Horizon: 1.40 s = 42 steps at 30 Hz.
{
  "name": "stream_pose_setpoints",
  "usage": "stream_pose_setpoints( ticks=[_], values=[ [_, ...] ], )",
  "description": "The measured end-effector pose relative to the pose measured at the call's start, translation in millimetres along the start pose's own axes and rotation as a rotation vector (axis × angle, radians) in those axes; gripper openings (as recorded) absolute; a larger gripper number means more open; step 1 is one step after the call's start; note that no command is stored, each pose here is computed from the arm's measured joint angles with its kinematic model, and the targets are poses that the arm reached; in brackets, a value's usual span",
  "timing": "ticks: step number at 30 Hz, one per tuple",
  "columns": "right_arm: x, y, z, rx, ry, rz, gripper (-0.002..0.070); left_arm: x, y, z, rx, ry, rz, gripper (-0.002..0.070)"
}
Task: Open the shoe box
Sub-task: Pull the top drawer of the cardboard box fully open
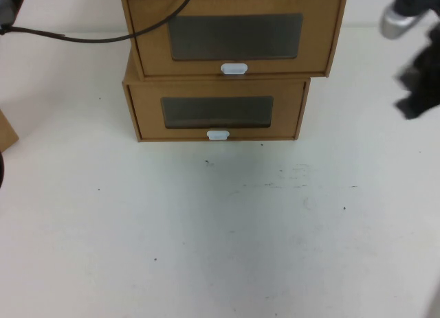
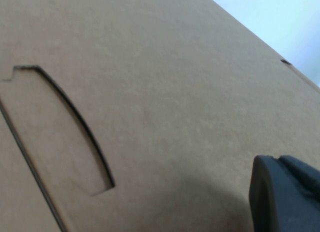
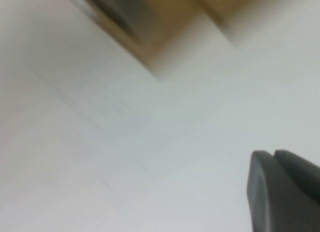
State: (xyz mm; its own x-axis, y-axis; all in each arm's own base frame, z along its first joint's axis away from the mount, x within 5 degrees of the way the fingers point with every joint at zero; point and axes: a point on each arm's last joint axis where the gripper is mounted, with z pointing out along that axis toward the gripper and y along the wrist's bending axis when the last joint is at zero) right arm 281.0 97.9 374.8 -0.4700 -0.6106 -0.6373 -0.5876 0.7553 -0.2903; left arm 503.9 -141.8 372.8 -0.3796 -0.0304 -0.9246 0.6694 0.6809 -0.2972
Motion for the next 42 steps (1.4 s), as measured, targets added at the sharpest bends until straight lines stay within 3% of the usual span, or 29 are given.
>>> stream_pose_setpoints(
  ticks=[5, 7, 11, 16, 19, 23, 28, 31, 38, 42],
  values=[
    [20.0, -24.1, -8.3, 0.299, 0.199, 0.248, -0.0018, 0.0, -0.1, 0.0, 0.001, 0.0, -0.001, -0.0006],
    [24.9, -24.8, -10.3, 0.353, 0.155, 0.404, -0.0018, 0.0, 0.0, -0.2, 0.003, 0.0, -0.003, -0.0006],
    [36.7, -16.4, -8.8, 0.353, -0.076, 0.692, -0.0018, 0.0, -0.1, -0.2, 0.003, 0.0, -0.003, -0.0006],
    [73.8, -13.9, -2.1, 0.247, -0.369, 1.1, -0.0018, 0.1, -0.2, -0.2, 0.004, 0.002, -0.003, -0.0006],
    [89.9, -15.0, 5.8, 0.058, -0.612, 1.318, -0.0018, 0.0, -0.3, -0.2, 0.006, 0.001, -0.004, -0.0006],
    [105.1, -14.3, 28.4, -0.254, -0.801, 1.532, -0.0018, 0.0, -0.3, -0.2, 0.006, 0.001, -0.004, -0.0006],
    [99.7, 7.6, 71.7, -0.597, -0.811, 1.576, -0.0018, 0.0, -0.3, -0.2, 0.006, 0.001, -0.004, -0.0006],
    [90.9, 34.9, 94.3, -0.711, -0.755, 1.558, -0.0018, 0.0, -0.3, -0.2, 0.006, 0.001, -0.004, -0.0006],
    [77.9, 99.1, 122.2, -0.736, -0.676, 1.337, -0.0018, 0.0, -0.3, -0.2, 0.006, 0.001, -0.004, -0.0006],
    [73.2, 108.4, 121.1, -0.708, -0.763, 1.189, -0.0018, 0.2, -0.4, -0.2, 0.007, 0.002, 0.002, -0.0006]
  ],
)
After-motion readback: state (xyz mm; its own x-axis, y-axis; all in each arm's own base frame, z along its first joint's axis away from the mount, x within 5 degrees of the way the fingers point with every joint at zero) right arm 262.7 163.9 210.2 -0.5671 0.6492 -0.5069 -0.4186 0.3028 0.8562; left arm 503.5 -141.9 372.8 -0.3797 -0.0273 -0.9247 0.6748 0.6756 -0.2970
